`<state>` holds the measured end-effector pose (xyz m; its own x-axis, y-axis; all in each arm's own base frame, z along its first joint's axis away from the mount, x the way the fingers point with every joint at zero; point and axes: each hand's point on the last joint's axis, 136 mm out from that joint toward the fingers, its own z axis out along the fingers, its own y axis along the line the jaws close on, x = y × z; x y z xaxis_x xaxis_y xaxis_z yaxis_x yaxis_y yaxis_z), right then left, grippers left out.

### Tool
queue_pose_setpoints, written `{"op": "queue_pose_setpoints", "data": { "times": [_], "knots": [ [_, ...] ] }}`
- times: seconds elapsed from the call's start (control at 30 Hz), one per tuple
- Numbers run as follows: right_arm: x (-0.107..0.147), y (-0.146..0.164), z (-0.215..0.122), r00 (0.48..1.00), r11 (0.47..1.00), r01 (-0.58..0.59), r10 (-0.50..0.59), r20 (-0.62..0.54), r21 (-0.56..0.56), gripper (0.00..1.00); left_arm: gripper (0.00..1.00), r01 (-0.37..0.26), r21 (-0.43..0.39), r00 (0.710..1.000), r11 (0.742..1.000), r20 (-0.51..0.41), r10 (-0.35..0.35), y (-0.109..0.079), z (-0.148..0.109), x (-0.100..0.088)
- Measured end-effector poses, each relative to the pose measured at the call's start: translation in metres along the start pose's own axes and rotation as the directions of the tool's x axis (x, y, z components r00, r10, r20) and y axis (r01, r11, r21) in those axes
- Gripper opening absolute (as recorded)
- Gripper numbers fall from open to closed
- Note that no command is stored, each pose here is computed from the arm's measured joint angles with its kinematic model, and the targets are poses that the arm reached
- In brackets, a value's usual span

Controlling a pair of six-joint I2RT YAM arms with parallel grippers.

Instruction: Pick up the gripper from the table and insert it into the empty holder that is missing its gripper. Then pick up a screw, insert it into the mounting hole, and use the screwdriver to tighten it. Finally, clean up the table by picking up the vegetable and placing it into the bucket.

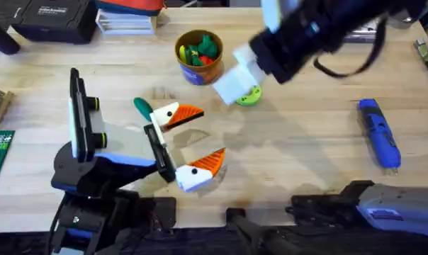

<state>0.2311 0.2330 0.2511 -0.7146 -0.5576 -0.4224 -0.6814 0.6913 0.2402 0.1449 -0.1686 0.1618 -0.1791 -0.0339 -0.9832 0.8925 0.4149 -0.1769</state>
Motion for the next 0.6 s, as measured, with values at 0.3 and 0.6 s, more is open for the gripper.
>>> {"op": "queue_pose_setpoints", "data": {
  "times": [0.3,0.6],
  "knots": [
    [0.059,-0.007,-0.013,0.996,0.995,-0.072,0.076,0.055,-0.070,0.993,0.985,0.000,0.000,1.000,1.000,0.000,0.000,0.000,0.000,0.000],
    [0.075,0.010,-0.052,0.978,0.997,0.006,0.011,0.209,-0.080,0.993,0.993,0.000,0.000,1.000,1.000,0.000,0.000,0.000,0.000,0.000]
  ]
}}
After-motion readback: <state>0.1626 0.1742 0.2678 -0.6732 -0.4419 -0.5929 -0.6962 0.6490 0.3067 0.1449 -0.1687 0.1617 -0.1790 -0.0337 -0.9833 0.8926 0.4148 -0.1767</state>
